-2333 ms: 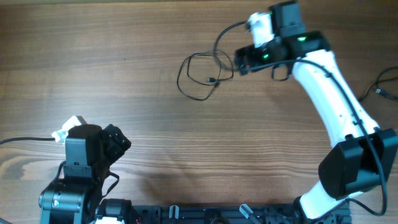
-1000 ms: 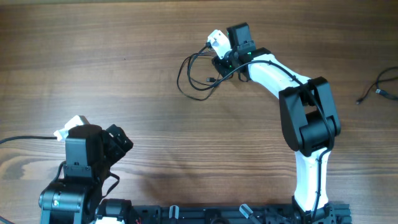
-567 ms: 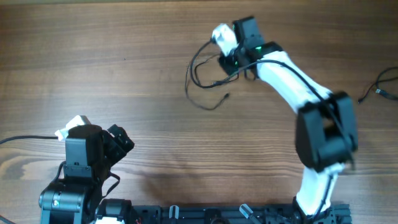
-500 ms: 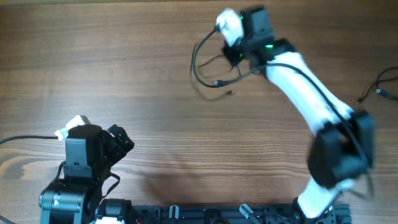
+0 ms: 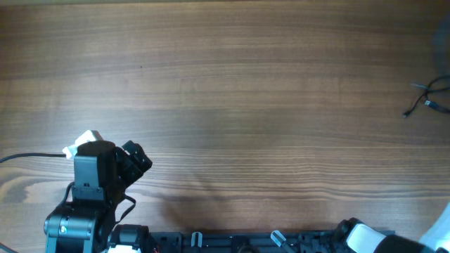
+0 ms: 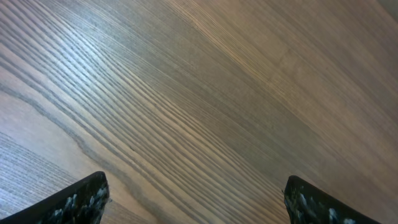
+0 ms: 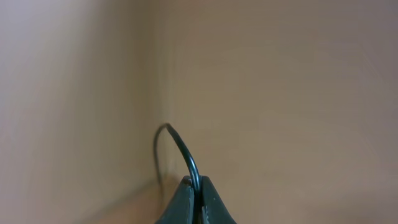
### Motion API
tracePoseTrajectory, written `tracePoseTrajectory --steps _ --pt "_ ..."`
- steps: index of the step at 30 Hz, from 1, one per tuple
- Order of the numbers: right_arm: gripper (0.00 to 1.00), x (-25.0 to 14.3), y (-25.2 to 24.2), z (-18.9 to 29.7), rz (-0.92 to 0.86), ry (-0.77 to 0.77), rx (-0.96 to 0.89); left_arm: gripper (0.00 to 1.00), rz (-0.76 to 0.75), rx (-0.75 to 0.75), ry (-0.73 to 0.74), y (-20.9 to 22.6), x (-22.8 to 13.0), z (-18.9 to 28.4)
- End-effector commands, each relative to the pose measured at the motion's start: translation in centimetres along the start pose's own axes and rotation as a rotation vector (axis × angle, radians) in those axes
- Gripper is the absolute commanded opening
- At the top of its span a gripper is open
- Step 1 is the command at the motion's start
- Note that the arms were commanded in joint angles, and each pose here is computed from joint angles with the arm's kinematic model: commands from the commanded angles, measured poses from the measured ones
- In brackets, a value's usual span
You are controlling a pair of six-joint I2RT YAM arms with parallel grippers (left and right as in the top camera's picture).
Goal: Untangle cables
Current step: 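Carry the last cable to the right side of the table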
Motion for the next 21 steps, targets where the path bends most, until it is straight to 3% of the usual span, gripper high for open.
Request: tracePoseTrajectory --steps 1,7,11,12,13,14,17,21 --pt "0.04 -1.1 -4.7 -2.5 -0.43 0.048 -0.01 0.92 -0.009 -0.005 -0.004 0.0 0.1 0.2" --pt "0.04 -13.7 -8.8 -7.4 -0.502 0.458 -0.237 0.93 -0.01 -0.023 0.009 -0.2 0.0 0.2" --pt "0.07 -22.2 -9.9 -8.2 -0.508 0.748 -0.332 0.93 -0.012 -0.02 0.019 -0.1 -0.2 0.2" --pt "0.28 -23.6 -9.9 -8.3 -0.518 0.799 -0.327 0.92 -0.012 -0.02 0.019 -0.1 -0.2 0.2" --pt "0.68 -25.1 -9.7 -8.4 -0.535 0.858 -0.313 0.93 -0.012 -0.021 0.019 -0.2 -0.2 0.2" --pt "1.0 -26.1 -9.6 -8.3 -0.547 0.901 -0.308 0.93 -0.012 -0.02 0.019 -0.1 -0.2 0.2" --pt "1.0 -27.2 -9.8 -7.2 -0.603 0.964 -0.382 0.92 -0.012 -0.021 0.018 -0.2 -0.2 0.2" --pt "1.0 -29.3 -9.5 -2.3 -0.952 1.15 -0.74 0.93 -0.011 -0.021 0.018 -0.2 -0.2 0.2"
Point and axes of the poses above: each gripper's point midway between its finger pads, its own z axis back along the fingers, its own y axis along the line the jaws close on, x = y × z, the point moved 6 cm from there along z, back along the fingers, and after that the axes turned 9 degrees about -z, right-handed, at the moved point
